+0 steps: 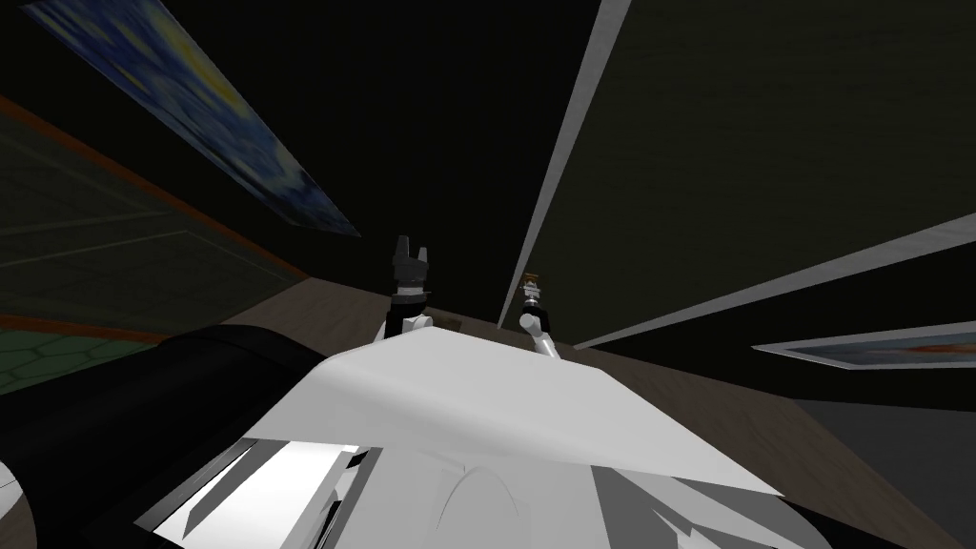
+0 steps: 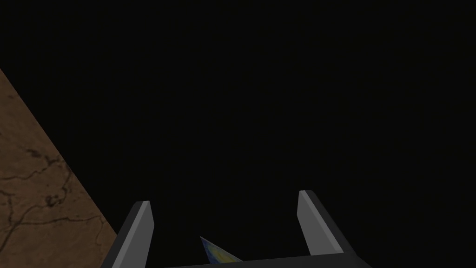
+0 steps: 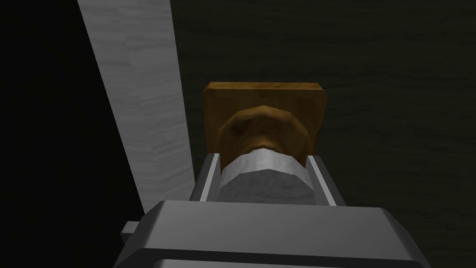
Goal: Pull the door open
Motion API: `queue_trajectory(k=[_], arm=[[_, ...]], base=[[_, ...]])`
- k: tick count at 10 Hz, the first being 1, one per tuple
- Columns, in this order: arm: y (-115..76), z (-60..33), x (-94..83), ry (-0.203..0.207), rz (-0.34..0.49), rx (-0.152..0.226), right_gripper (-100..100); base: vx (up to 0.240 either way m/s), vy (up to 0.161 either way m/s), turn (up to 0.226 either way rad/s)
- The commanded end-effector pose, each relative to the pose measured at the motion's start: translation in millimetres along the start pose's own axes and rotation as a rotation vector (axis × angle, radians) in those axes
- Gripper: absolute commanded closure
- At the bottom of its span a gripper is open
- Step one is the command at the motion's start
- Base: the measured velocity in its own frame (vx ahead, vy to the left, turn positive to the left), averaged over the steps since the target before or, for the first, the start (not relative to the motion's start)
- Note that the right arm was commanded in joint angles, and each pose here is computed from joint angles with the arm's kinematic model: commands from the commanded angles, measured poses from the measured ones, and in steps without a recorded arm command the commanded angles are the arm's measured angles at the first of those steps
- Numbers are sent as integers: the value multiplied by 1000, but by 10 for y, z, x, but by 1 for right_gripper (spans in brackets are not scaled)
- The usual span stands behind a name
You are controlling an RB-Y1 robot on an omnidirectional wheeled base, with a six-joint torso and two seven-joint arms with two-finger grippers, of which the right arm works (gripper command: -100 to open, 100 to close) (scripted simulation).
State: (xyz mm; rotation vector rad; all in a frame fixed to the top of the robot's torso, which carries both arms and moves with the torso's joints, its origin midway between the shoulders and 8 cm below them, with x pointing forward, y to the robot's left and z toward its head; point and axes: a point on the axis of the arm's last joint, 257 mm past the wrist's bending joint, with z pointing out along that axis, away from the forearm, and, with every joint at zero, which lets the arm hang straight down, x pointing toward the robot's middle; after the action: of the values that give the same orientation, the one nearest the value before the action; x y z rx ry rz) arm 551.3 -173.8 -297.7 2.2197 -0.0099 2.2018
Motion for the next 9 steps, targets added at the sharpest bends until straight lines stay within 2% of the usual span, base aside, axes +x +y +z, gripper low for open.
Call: queue_trajectory(k=[1, 4, 9], arm=[[0, 4, 14, 3, 1, -1, 100], [14, -7, -21, -4, -1, 1, 100], [72, -9, -31, -4, -1, -2, 100]], base=[[-13, -1, 1], [-35, -5, 20], [-185, -42, 50]])
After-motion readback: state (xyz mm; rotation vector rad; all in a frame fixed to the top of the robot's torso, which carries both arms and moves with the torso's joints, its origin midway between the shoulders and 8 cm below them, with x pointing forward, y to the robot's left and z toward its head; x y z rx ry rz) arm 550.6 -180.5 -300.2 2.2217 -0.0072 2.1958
